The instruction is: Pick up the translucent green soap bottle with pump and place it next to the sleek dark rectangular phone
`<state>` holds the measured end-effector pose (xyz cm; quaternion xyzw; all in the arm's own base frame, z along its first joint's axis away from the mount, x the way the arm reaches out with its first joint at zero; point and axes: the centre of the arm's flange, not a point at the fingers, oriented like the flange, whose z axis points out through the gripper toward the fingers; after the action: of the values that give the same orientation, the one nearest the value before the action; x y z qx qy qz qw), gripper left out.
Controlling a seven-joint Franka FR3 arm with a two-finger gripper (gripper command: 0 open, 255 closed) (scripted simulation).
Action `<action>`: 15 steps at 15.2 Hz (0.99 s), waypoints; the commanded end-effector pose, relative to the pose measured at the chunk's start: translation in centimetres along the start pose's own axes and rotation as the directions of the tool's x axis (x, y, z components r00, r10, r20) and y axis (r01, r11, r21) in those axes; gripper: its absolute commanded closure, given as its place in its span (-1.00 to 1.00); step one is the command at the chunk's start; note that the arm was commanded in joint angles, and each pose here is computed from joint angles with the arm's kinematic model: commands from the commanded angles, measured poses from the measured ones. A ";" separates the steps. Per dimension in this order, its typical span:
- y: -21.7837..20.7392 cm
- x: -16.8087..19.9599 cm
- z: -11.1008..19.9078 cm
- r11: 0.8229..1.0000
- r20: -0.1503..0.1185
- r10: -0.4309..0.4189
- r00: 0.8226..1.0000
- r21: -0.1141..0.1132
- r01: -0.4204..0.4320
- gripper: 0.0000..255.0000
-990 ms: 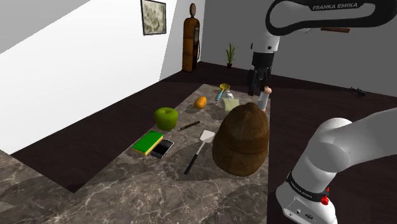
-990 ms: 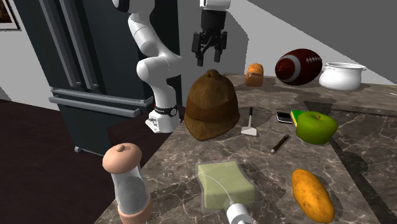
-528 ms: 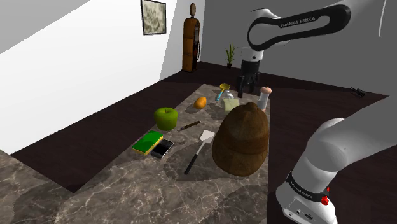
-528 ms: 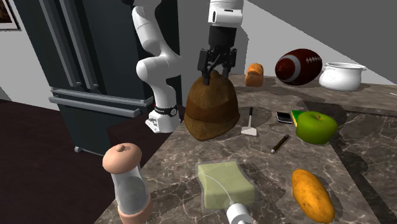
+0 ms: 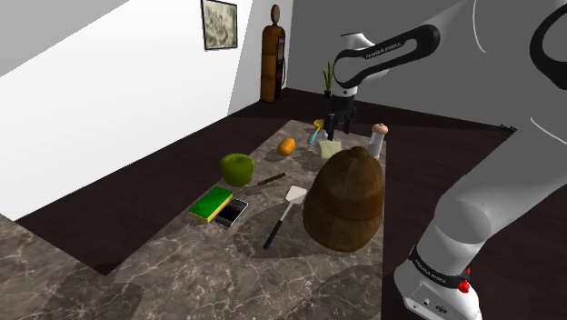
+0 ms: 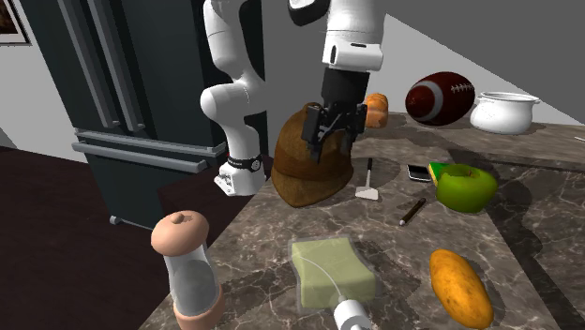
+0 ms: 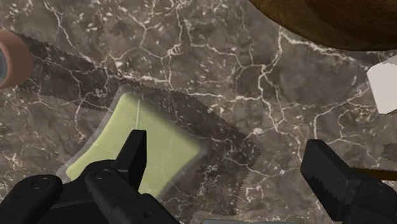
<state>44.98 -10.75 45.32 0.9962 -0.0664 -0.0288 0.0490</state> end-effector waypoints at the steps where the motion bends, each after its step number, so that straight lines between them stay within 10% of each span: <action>1: 1.1 1.8 1.3 1.000 -0.009 0.013 1.000 -0.017 -0.014 -1.00; 15: 9.2 15.2 8.2 0.986 -0.072 0.106 0.992 -0.124 -0.114 -1.00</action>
<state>57.44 -21.84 37.72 0.9871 -0.1146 0.0001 0.1118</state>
